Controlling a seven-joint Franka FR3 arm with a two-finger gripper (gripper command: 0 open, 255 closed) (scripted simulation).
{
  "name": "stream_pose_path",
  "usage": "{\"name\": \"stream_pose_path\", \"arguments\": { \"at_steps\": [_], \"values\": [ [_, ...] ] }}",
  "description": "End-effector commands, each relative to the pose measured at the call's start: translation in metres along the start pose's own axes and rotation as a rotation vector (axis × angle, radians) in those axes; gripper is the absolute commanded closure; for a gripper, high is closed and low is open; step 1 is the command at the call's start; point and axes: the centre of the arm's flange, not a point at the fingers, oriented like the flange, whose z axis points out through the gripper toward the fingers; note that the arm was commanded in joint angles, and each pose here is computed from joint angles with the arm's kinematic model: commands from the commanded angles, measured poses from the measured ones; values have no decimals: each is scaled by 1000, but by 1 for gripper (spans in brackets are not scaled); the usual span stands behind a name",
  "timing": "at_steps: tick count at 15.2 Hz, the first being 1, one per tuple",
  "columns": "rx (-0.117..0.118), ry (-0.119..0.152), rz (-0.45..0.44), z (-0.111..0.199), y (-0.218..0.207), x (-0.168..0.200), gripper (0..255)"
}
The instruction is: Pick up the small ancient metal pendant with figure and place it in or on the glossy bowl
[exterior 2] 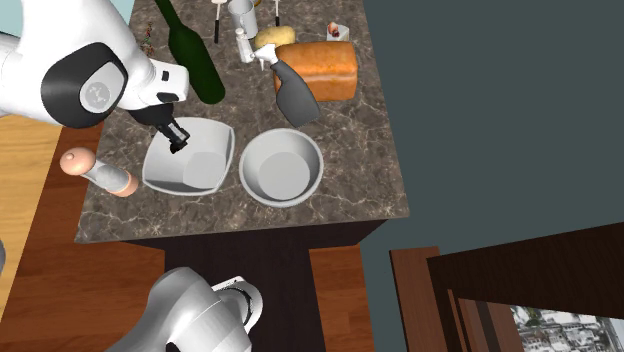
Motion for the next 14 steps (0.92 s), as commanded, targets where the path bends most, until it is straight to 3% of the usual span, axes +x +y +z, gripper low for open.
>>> {"name": "stream_pose_path", "arguments": {
  "at_steps": [1, 5, 13, 14],
  "values": [
    [0, 0, 0, 11, 0, 1, 255],
    [0, 0, 0, 36, 0, 2, 255],
    [0, 0, 0, 36, 0, 2, 255],
    [0, 0, 0, 36, 0, 2, 0]
  ]
}}
